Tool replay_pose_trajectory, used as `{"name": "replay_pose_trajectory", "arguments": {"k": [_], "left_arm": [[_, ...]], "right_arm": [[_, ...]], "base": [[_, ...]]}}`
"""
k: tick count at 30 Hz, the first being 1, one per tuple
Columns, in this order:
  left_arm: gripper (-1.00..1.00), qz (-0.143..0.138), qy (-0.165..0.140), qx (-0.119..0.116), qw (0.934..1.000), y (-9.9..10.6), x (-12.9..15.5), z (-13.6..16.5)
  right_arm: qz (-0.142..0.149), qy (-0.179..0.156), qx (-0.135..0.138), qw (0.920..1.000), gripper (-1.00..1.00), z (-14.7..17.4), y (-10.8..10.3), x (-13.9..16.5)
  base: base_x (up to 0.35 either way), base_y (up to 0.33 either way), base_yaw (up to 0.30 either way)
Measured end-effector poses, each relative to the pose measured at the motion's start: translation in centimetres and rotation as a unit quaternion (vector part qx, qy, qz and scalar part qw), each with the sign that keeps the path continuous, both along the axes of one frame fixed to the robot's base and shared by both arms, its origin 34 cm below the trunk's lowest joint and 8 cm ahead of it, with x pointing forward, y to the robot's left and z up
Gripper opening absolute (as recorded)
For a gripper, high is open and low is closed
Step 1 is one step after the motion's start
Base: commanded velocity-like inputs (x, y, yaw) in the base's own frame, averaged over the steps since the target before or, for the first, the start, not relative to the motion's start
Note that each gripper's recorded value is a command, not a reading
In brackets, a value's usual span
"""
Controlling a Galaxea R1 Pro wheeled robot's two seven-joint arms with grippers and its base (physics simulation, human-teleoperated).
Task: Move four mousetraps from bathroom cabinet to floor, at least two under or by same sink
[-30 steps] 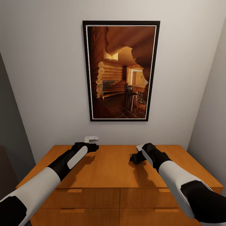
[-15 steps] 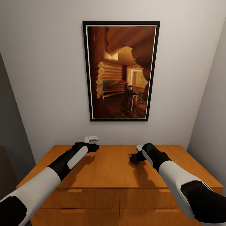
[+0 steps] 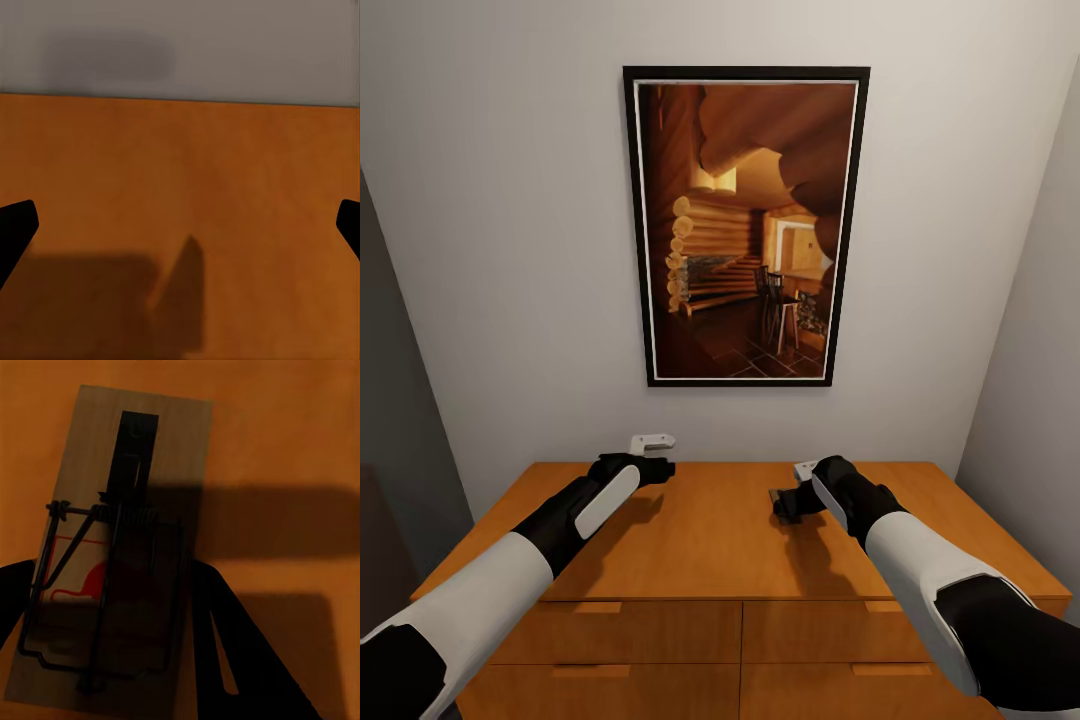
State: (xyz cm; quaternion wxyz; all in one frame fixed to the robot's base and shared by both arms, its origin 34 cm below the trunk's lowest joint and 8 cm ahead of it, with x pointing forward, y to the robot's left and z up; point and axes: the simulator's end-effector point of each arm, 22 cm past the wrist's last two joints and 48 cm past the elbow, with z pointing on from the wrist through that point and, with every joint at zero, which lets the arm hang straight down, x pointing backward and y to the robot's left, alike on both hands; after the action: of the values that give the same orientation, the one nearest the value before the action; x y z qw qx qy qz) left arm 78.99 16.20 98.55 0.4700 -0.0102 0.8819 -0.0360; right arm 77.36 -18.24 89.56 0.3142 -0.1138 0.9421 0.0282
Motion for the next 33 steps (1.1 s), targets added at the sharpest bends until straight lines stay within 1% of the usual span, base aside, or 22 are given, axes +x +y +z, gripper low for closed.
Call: {"name": "replay_pose_trajectory", "arguments": {"k": [33], "left_arm": [[1.00, -0.001, 0.000, 0.000, 1.0000, -0.07, -0.01, -0.01]], "right_arm": [[0.002, -0.001, -0.001, 1.0000, -1.00, 0.01, 0.00, 0.03]], "base": [[0.000, 0.000, 0.000]]}}
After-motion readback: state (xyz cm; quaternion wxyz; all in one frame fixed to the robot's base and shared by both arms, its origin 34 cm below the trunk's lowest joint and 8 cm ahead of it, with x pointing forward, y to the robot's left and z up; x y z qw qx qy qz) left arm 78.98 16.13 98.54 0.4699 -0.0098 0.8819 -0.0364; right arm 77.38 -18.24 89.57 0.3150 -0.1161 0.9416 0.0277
